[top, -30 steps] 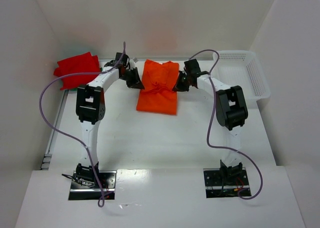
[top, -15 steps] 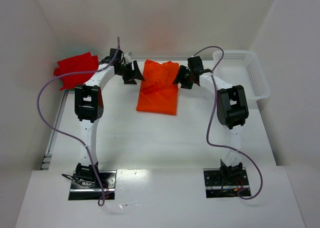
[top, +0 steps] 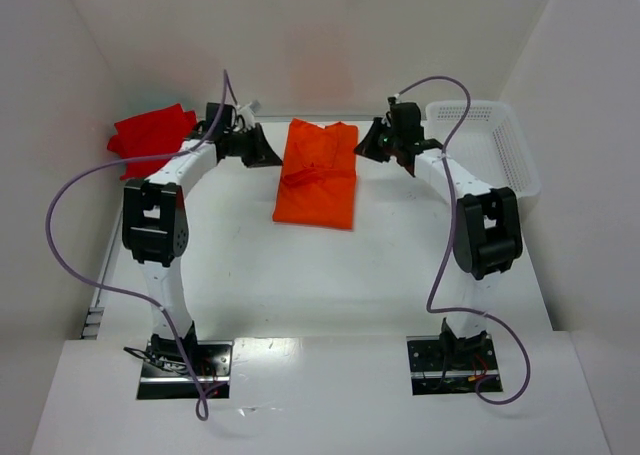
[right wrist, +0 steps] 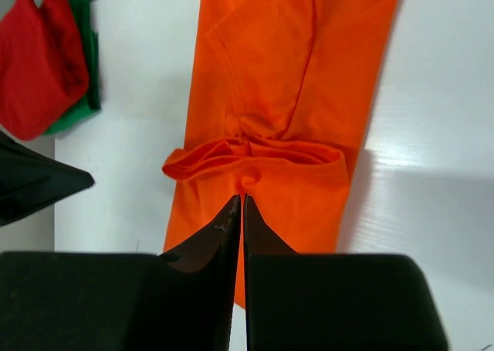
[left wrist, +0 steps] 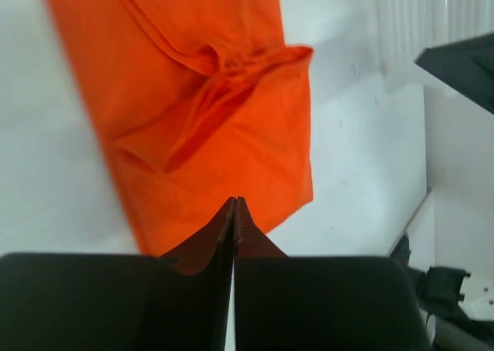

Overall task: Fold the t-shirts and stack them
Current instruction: Fold the folded rectangular tshirt in 1/3 of the way

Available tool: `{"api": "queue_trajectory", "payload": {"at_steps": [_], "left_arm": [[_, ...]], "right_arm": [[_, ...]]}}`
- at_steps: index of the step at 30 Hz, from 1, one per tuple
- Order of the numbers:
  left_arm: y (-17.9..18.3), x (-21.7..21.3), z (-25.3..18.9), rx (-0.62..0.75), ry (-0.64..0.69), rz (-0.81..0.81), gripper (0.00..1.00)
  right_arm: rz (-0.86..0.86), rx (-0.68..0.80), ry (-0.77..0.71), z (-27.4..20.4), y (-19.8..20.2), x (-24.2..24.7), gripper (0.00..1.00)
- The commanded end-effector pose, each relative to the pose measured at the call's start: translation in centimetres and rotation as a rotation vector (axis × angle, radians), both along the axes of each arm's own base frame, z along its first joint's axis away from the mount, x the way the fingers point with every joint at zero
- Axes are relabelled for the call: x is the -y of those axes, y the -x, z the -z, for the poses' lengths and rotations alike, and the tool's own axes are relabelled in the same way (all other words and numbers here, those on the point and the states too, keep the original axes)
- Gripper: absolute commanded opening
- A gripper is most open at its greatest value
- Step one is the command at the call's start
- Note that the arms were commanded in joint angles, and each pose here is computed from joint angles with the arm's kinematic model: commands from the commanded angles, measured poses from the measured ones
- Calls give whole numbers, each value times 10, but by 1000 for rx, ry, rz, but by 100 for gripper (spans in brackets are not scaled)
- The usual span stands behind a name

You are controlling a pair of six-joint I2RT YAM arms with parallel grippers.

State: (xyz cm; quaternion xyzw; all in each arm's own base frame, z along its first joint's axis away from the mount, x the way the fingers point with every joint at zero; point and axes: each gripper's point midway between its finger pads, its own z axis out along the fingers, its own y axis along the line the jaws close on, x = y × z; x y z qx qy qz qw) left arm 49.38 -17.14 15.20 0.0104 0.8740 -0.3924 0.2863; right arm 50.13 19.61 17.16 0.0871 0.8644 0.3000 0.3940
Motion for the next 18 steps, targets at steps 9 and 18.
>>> {"api": "queue_trajectory", "payload": {"at_steps": [9,18], "left_arm": [[41,55,69,-129,54,134,3],[14,36,109,-181,-43,-36,13]], "right_arm": [[-80,-106,-30,60,31,-46,8],[-78,-166,-12,89,8,-53,8]]}}
